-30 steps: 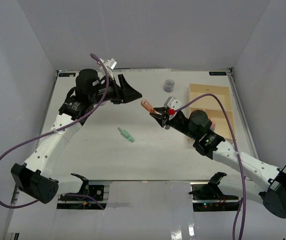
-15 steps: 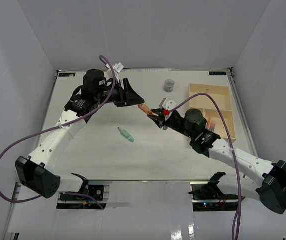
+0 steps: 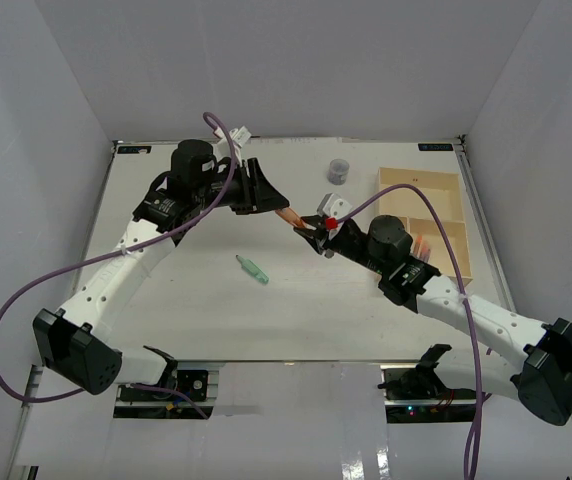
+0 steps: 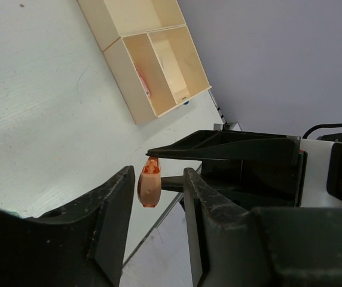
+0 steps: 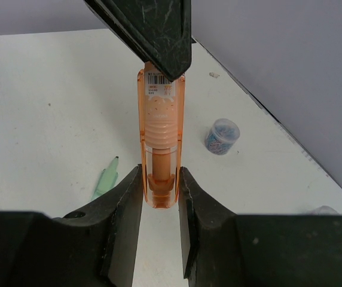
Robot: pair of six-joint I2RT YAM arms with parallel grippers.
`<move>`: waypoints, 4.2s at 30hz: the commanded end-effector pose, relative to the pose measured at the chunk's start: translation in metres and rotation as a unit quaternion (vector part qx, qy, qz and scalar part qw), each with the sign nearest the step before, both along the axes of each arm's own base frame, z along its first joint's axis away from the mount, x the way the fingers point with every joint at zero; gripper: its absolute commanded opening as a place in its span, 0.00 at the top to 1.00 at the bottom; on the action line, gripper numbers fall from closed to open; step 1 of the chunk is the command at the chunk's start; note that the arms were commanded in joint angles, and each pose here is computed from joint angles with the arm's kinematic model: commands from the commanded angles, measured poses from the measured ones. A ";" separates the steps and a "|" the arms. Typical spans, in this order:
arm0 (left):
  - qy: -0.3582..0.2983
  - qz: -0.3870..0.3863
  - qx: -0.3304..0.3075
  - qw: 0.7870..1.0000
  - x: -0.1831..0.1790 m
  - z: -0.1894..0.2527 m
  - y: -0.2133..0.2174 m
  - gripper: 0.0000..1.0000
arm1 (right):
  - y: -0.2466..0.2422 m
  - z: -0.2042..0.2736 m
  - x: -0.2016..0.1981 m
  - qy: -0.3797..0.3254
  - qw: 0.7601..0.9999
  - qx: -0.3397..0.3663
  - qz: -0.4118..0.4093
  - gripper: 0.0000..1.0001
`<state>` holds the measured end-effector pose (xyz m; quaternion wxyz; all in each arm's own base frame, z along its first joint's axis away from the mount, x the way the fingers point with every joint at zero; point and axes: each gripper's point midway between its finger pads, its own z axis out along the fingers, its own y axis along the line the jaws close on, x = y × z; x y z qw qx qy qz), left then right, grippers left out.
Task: Sort the stationery into containers
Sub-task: Close the pen cap on the pen, then place the pen in the storage box.
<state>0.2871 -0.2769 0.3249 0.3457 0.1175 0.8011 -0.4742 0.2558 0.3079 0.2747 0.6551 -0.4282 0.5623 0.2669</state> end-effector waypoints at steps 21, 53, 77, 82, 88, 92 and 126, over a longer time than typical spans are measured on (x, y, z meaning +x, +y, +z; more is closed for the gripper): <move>0.020 -0.004 0.030 0.999 -0.011 -0.033 -0.001 0.76 | 0.010 0.062 0.003 -0.058 0.997 0.048 0.011 0.92; 0.098 -0.050 0.041 0.993 -0.037 -0.079 -0.023 0.73 | 0.008 0.152 0.000 -0.157 0.981 0.109 0.015 0.92; -0.065 0.067 0.039 0.995 0.009 0.008 -0.001 0.34 | 0.004 0.045 0.001 -0.061 0.998 0.018 0.007 0.92; -0.118 0.109 0.024 0.987 0.014 0.036 0.013 0.21 | -0.015 0.003 0.011 -0.014 0.999 -0.007 -0.051 0.92; -0.127 0.156 0.025 0.979 0.016 0.030 0.031 0.14 | -0.058 -0.038 0.033 0.072 0.980 -0.024 -0.184 0.92; -0.114 0.209 0.076 0.968 0.027 -0.007 0.054 0.09 | -0.115 -0.069 0.048 0.155 0.930 -0.053 -0.330 0.92; -0.073 0.305 0.241 0.919 0.050 -0.133 0.144 0.02 | -0.245 -0.173 0.062 0.363 0.770 -0.050 -0.523 0.53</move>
